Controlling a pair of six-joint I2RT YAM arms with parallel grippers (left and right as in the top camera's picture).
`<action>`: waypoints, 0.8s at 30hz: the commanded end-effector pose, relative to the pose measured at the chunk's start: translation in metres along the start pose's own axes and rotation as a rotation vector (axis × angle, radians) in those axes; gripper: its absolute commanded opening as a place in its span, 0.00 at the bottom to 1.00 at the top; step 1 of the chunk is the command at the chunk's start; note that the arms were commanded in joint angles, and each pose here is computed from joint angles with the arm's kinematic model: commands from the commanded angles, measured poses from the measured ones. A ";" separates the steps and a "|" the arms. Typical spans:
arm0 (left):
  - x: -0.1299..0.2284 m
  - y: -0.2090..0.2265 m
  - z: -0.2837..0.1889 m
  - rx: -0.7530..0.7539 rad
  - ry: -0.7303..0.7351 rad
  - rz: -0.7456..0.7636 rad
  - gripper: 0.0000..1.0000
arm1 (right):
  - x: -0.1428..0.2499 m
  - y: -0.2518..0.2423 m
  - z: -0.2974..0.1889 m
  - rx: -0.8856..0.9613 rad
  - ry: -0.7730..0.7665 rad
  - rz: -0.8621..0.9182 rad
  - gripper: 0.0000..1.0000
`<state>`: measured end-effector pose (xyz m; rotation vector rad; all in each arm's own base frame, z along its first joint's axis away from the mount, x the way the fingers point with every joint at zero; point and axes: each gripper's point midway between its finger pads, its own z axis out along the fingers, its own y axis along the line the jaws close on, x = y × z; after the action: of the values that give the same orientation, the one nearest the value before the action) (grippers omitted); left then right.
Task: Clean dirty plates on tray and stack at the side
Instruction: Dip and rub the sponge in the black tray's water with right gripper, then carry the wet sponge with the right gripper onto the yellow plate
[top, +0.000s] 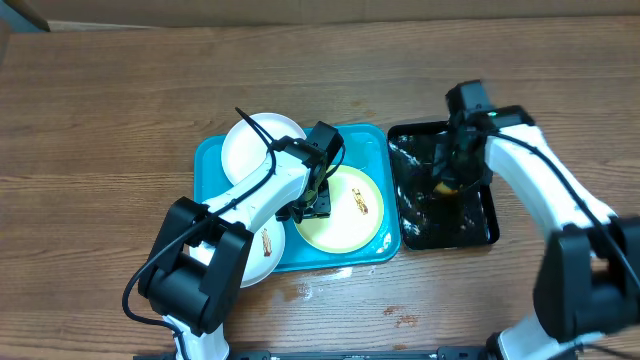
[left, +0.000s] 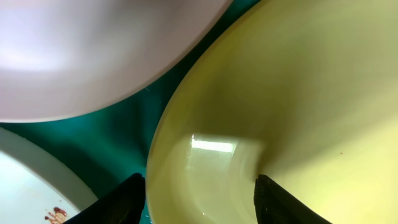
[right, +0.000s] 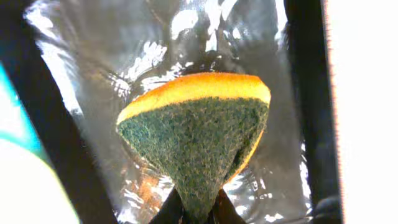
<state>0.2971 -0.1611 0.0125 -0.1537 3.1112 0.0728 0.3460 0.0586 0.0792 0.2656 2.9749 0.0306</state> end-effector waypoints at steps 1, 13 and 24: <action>0.005 0.000 0.005 -0.011 0.017 0.003 0.58 | -0.006 0.003 -0.032 -0.034 -0.067 0.003 0.04; 0.006 0.001 0.005 -0.013 0.020 0.003 0.61 | 0.013 0.001 -0.006 -0.028 0.033 0.009 0.04; 0.006 0.001 0.005 -0.013 0.021 0.003 0.31 | 0.028 0.028 -0.010 -0.186 0.111 0.006 0.04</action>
<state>0.2964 -0.1608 0.0125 -0.1620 3.1134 0.0749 0.3236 0.0876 0.0860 0.2548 3.0483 0.2994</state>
